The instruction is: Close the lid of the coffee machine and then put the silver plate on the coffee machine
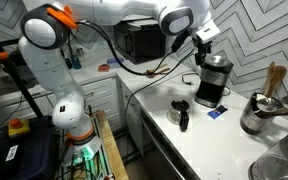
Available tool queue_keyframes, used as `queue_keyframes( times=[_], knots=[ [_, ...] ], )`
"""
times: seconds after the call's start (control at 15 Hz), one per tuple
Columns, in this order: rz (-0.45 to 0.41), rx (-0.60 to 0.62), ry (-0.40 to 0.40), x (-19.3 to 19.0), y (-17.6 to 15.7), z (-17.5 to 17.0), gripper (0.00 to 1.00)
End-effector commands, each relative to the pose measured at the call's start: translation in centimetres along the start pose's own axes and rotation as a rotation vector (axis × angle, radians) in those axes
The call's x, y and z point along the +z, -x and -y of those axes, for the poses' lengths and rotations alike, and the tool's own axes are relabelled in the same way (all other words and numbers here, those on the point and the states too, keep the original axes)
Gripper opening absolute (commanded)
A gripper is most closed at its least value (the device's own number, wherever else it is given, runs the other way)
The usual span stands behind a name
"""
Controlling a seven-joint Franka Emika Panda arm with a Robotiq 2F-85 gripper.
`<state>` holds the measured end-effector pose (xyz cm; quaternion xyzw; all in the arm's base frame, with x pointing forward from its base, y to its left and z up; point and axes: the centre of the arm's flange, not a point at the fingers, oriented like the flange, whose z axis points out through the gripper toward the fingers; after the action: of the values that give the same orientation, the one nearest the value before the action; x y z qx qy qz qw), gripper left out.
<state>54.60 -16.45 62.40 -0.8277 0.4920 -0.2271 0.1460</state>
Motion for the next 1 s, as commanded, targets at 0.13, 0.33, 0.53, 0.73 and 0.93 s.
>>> queue_keyframes(
  times=[0.13,0.33,0.53,0.73,0.93],
  knots=[
    [-0.013,-0.236,0.196,-5.4,0.8,2.6,1.00],
    [-0.020,-0.374,0.260,-7.1,2.1,4.6,1.00],
    [-0.054,-0.507,0.288,-8.3,3.6,6.5,1.00],
    [-0.107,-0.593,0.297,-9.2,4.9,8.0,1.00],
    [-0.153,-0.634,0.303,-10.0,6.3,9.5,1.00]
  ],
)
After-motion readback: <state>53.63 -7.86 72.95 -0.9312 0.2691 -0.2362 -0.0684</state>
